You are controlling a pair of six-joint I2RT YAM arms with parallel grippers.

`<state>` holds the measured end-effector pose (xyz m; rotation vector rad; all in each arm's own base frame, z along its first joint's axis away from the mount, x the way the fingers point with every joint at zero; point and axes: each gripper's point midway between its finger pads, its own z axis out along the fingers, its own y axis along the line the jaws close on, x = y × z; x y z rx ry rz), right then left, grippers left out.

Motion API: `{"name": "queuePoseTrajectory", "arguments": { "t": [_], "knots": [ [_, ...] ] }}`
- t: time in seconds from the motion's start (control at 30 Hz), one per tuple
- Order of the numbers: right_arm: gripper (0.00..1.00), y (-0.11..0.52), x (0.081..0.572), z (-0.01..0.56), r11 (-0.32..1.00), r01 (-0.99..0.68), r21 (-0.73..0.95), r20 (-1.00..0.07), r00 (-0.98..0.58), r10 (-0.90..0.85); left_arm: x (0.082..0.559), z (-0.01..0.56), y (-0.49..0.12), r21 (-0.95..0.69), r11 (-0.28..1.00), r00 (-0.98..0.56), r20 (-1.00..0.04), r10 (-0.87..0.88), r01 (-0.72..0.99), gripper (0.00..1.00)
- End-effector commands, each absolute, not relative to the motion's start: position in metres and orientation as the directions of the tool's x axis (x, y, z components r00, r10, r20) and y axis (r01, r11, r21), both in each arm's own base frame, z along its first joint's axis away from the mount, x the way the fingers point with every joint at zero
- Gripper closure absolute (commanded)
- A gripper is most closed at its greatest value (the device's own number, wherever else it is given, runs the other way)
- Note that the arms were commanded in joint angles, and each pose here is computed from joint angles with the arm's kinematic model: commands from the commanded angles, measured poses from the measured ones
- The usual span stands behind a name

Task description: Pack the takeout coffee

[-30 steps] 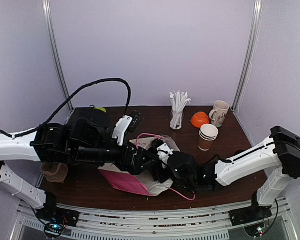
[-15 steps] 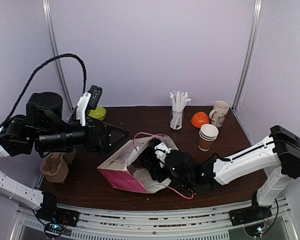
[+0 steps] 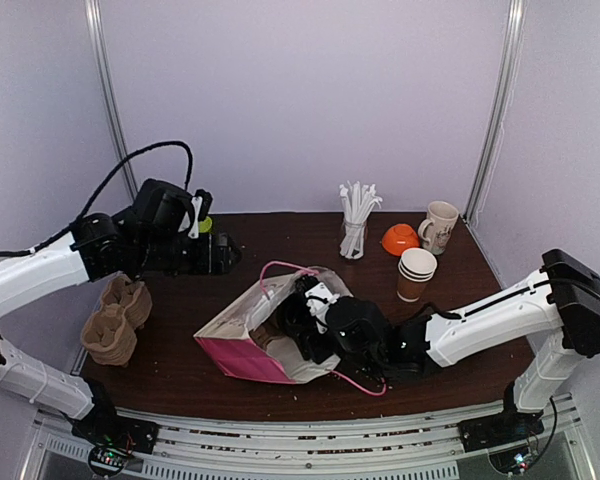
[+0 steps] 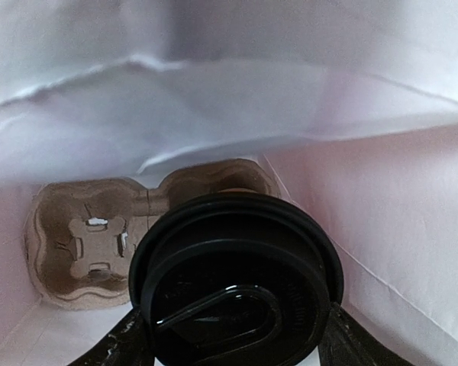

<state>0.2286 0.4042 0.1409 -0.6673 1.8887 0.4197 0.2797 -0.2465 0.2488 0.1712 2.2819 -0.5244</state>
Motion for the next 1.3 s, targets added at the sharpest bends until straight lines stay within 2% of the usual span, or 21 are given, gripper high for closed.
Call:
{"name": "queuePoseTrajectory", "arguments": {
  "t": [0.0,0.4,0.6,0.9,1.1,1.27],
  "knots": [
    [0.42,0.406,0.230,0.137,0.777,-0.629,-0.025,-0.903,-0.319,-0.287,0.293,0.203,-0.246,-0.387,0.892,-0.768,-0.636,-0.073,0.236,0.24],
    [0.41,0.413,0.228,0.130,0.749,-0.663,-0.017,-0.879,-0.347,-0.327,0.284,0.096,-0.238,-0.381,0.906,-0.883,-0.469,-0.019,0.183,0.34],
    [0.42,0.419,0.227,0.130,0.735,-0.678,-0.009,-0.865,-0.364,-0.347,0.269,0.057,-0.247,-0.431,0.880,-0.921,-0.390,0.016,0.198,0.48],
    [0.41,0.418,0.224,0.126,0.702,-0.711,-0.032,-0.809,-0.394,-0.436,0.258,0.045,-0.268,-0.544,0.811,-0.941,-0.337,0.023,0.215,0.52],
    [0.41,0.407,0.225,0.130,0.683,-0.729,-0.033,-0.758,-0.427,-0.493,0.249,0.060,-0.292,-0.643,0.727,-0.948,-0.315,0.037,0.242,0.52],
    [0.41,0.392,0.227,0.134,0.664,-0.745,-0.066,-0.699,-0.440,-0.563,0.237,0.074,-0.317,-0.713,0.644,-0.952,-0.293,0.085,0.277,0.49]
  ]
}}
